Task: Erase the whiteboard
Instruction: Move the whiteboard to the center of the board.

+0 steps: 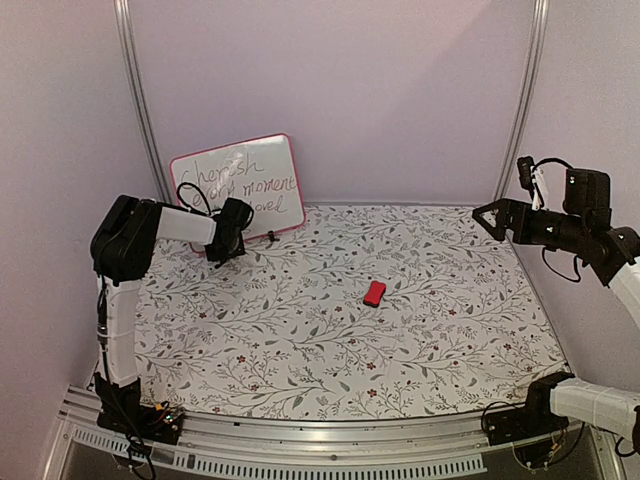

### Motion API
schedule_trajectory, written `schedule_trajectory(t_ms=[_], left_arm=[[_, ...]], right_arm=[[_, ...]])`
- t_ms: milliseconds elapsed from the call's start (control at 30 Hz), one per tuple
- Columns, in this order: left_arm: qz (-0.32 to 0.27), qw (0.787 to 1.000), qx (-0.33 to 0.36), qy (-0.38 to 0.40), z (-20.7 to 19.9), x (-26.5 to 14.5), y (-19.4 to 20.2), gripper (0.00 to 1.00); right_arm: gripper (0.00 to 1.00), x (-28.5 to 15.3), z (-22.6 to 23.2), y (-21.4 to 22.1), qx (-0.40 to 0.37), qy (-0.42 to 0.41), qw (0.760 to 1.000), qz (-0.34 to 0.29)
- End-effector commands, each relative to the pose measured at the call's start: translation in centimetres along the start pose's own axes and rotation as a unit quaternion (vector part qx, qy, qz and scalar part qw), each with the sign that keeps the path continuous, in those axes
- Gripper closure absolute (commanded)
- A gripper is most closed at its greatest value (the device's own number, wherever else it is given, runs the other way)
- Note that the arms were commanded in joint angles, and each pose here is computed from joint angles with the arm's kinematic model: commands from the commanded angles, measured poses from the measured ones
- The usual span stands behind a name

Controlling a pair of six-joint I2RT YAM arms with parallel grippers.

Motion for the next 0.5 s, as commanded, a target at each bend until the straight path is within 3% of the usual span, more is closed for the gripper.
schedule_trajectory(t_ms=[0,467], left_arm=[[-0.006,1.0,0.018,0.001,-0.5,0.0,0.9,1.0],[-0.019,0.998,0.021,0.053,-2.0,-2.8,2.3,1.0]], right_arm=[[0.01,0.2,-0.2,0.1,0.003,-0.004,1.0,-0.002],[0.01,0.3,-0.3,0.3,0.004,-0.006,1.0,-0.001]])
Point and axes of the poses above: each gripper's point midway between its finger pads, its own x axis out along the fingers, its own z axis along the line the jaws close on, y = z × x, the point moved 10 cm from there along -x, back along the fingers, and after that the axes turned 15 degrees about x, right-handed, at the moved point
